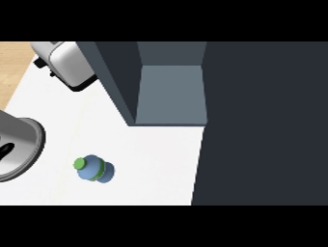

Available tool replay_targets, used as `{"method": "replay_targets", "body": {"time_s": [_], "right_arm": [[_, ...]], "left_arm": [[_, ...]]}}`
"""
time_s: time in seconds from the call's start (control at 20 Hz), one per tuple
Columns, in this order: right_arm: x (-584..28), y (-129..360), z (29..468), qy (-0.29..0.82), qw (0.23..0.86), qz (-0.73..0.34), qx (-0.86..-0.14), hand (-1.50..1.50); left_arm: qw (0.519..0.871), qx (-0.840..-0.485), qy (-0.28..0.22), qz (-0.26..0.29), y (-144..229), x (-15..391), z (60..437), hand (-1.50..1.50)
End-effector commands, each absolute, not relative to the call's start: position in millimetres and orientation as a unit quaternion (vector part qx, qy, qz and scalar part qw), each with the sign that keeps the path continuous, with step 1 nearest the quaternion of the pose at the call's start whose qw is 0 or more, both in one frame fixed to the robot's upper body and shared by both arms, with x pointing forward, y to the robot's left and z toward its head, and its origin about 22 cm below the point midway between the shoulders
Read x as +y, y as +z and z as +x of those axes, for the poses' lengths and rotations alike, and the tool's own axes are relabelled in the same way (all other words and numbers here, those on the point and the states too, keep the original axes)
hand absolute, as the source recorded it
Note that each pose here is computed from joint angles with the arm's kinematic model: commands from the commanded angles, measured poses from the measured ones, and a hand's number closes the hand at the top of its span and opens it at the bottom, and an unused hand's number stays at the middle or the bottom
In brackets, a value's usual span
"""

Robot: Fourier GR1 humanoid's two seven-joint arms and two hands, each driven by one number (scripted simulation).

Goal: Pick up the bottled water, place it into the cabinet and close the cabinet

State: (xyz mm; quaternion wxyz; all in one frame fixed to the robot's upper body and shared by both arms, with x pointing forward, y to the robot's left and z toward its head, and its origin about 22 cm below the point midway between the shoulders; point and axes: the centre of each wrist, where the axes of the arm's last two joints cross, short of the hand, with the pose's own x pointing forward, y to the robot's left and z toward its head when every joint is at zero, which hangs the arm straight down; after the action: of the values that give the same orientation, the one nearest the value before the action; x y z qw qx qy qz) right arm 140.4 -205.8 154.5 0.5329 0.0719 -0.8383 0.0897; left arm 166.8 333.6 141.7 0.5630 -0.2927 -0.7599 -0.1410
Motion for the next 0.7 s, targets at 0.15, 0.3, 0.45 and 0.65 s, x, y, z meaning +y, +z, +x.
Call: {"method": "replay_targets", "body": {"time_s": [0.15,0.3,0.45,0.65], "right_arm": [[-197.5,166.9,124.9,0.087,0.537,0.077,-0.835,-1.5],[-192.8,183.2,120.4,0.086,0.534,0.087,-0.837,-1.5],[-178.8,175.0,123.4,0.075,0.539,0.074,-0.836,-1.5],[-170.6,168.0,123.3,0.088,0.533,0.08,-0.838,-1.5]], "left_arm": [[0.59,-0.74,-0.146,-0.289,143.0,346.5,138.5,-1.5],[0.597,-0.739,-0.15,-0.274,146.6,366.2,152.1,-1.5],[0.598,-0.733,-0.172,-0.276,132.1,360.8,149.4,-1.5],[0.601,-0.735,-0.191,-0.251,134.9,347.1,169.9,-1.5]]}}
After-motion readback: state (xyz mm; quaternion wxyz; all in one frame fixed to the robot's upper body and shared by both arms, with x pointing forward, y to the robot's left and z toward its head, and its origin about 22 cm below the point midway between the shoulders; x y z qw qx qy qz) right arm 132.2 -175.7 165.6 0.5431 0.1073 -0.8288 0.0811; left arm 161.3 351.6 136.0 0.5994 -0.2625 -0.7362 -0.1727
